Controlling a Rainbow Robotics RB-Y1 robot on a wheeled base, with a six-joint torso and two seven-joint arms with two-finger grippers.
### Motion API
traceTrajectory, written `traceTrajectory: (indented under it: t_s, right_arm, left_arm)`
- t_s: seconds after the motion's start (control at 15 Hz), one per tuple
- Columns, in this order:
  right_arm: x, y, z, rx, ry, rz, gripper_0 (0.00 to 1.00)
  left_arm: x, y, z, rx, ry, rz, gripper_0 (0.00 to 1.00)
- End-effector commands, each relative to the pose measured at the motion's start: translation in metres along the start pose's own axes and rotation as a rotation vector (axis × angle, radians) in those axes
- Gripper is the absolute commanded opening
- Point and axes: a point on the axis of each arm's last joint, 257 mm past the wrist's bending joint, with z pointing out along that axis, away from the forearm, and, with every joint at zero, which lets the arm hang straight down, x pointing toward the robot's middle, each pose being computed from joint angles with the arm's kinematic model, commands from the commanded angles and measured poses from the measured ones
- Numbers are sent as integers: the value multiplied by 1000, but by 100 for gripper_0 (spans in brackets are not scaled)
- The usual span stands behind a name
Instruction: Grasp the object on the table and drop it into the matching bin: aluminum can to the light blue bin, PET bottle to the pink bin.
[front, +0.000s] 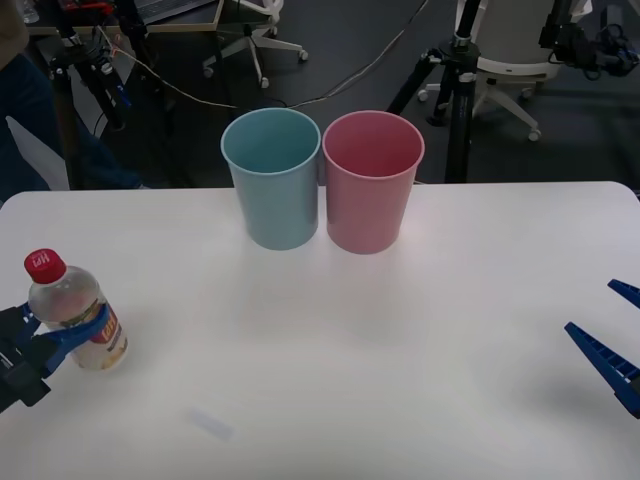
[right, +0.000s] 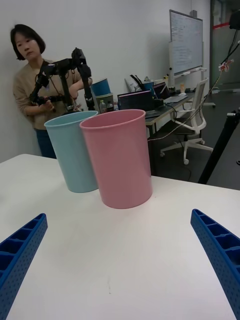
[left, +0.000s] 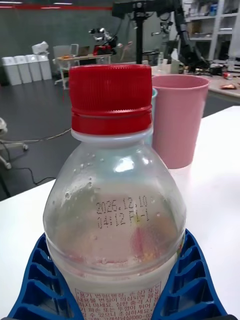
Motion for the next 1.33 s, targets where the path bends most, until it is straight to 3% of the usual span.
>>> traceTrajectory:
  t_s: [0.07,0.33,0.53,0.73,0.8,1.2,1.33]
  right_arm:
    - [0,0,0,0,0,0,100]
    - [0,0,0,0,0,0,100]
    - [0,0,0,0,0,0,100]
    - [0,0,0,0,0,0,100]
    - [0,0,0,0,0,0,100]
    - [0,0,0,0,0,0,100]
    - [0,0,0,0,0,0,100]
  left_arm:
    - [-27,-30,3,94,-38,5,0]
    - [-71,-72,16,249,-103,-4,0]
    - [-99,-95,24,339,-109,-74,0]
    - [-123,-104,39,408,-80,-49,0]
    - [-131,-108,45,426,-83,-65,0]
    - [-175,-132,96,495,-133,-95,0]
    - [-190,-142,115,544,-159,-95,0]
